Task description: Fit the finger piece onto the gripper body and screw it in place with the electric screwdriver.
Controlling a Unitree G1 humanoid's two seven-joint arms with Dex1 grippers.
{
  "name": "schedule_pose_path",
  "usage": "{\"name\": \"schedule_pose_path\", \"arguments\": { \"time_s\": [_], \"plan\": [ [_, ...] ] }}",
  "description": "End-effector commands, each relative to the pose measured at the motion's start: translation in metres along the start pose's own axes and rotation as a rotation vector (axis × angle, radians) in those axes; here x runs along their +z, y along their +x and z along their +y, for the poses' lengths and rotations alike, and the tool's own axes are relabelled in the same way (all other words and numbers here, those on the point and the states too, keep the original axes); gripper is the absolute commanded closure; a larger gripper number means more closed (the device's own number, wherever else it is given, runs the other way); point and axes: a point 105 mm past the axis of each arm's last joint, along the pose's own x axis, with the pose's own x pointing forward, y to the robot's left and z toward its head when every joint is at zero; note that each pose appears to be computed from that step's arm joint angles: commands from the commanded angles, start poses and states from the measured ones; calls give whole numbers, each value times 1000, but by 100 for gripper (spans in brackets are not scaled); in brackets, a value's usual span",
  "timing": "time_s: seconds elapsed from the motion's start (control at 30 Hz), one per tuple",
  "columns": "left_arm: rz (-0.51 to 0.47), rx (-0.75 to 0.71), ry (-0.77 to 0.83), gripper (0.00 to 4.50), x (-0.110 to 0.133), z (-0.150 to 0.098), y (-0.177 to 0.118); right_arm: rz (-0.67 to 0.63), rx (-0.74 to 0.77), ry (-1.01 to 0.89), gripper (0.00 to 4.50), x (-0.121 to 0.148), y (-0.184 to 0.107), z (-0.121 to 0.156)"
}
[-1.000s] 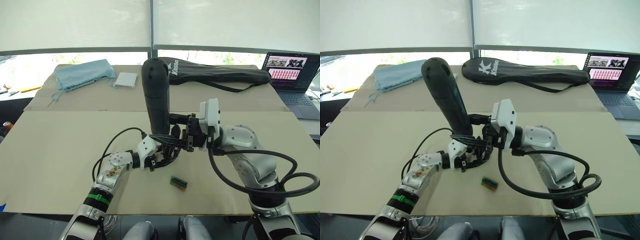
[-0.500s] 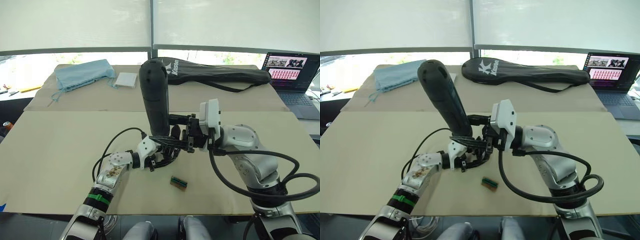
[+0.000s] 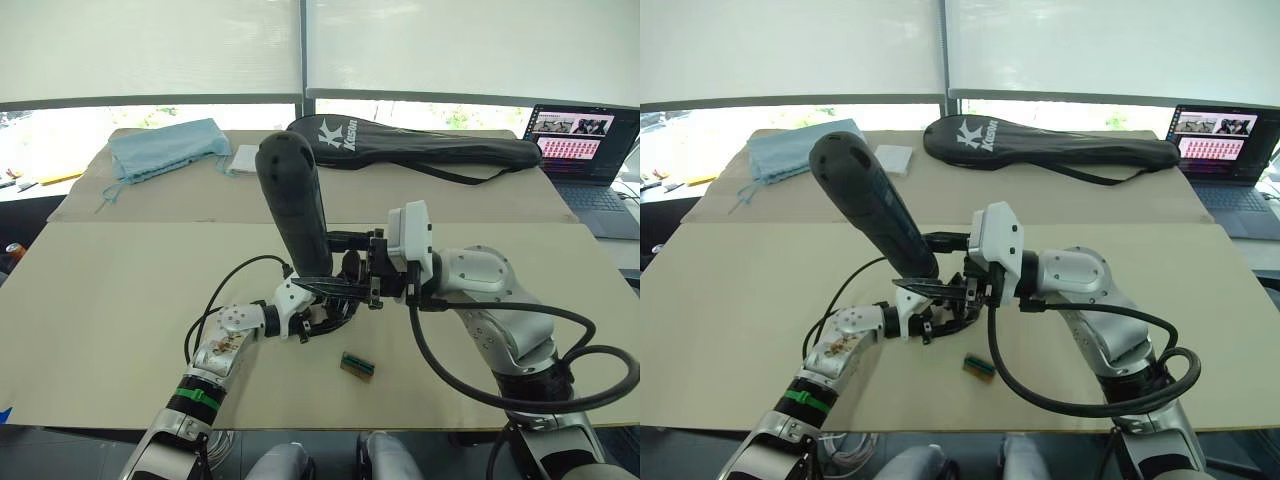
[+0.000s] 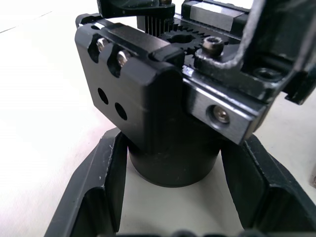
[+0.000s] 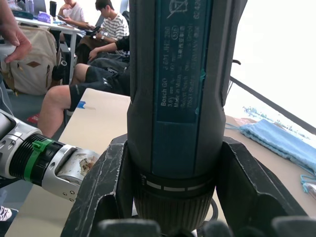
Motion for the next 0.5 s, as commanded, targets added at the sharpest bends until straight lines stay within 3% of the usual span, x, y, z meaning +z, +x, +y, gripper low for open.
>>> {"name": "schedule_pose_path", "arguments": {
  "time_s": [0.03, 0.5],
  "plan": [
    [69, -50, -65, 223, -23, -16, 3, -55, 30, -92, 259, 25, 3, 3],
    [70, -56, -66, 223, -23, -16, 4, -28, 31, -103, 259, 21, -1, 3]
  ]
}}
